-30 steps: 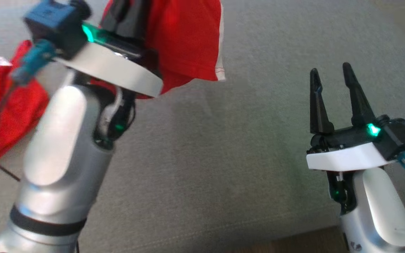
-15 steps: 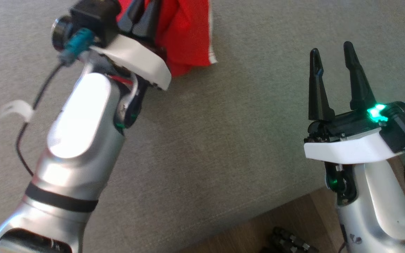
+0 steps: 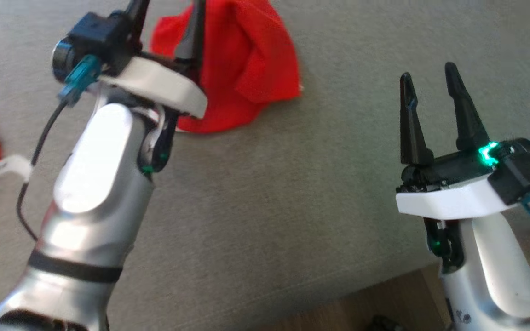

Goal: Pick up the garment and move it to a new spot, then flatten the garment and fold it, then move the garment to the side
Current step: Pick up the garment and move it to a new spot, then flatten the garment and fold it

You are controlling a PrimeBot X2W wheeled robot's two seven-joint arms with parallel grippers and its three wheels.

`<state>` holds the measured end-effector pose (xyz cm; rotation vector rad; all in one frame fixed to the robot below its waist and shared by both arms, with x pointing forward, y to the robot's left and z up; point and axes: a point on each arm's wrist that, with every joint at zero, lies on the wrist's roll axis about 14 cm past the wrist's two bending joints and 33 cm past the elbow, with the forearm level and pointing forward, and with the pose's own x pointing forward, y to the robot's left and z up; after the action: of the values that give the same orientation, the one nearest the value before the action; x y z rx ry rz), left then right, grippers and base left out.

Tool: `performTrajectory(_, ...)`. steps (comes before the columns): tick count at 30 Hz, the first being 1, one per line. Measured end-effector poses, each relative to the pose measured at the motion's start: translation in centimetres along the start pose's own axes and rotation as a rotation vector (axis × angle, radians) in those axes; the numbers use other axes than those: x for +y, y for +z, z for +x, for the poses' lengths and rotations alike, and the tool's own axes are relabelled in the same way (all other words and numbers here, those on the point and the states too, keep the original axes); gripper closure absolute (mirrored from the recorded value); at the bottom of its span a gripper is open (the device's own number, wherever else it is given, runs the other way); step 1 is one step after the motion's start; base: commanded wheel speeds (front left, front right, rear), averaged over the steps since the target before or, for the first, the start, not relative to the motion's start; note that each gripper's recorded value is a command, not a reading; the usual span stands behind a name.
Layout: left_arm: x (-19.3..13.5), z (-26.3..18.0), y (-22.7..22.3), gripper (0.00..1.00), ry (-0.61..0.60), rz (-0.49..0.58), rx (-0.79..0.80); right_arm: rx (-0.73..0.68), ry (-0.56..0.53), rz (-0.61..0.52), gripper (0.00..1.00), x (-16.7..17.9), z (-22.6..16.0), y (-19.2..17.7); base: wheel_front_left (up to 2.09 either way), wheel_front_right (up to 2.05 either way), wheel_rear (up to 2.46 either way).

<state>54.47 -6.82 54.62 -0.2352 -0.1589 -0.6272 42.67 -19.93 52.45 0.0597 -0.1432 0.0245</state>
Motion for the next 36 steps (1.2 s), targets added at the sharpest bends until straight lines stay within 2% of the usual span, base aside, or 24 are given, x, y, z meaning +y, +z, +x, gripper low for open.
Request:
performTrajectory(5, 4.6, -4.6, 3.3, 0.0, 0.139, 0.047, -0.061, 0.04, 0.055, -0.016, 0.0, 2.0, -0.2, -1.4, 0.0, 0.0, 0.0)
performTrajectory(13, 9.5, -16.9, 3.5, 0.0, 0.414, 0.101, 0.005, 0.062, 0.155, 0.001, 0.0, 5.8, -0.4, -2.3, 0.0, 0.0, 0.0)
performTrajectory(20, 8.3, -24.6, 2.3, 0.0, 0.584, 0.021, 0.042, 0.108, 0.207, 0.01, 0.0, 7.8, -1.7, -3.5, 0.0, 0.0, 0.0)
performTrajectory(27, 9.3, -26.1, 4.6, 0.0, 0.615, 0.05, -0.014, 0.116, 0.258, 0.005, 0.0, 9.6, -1.2, -4.0, 0.0, 0.0, 0.0)
performTrajectory(31, 9.8, -25.8, 4.6, 0.0, 0.619, 0.059, -0.014, 0.159, 0.266, 0.013, 0.0, 9.9, -0.6, -5.6, 0.0, 0.0, 0.0)
performTrajectory(36, 10.0, -26.0, 3.4, 0.0, 0.635, 0.028, 0.014, 0.201, 0.291, -0.015, 0.0, 10.9, 2.0, -7.6, 0.0, 0.0, 0.0)
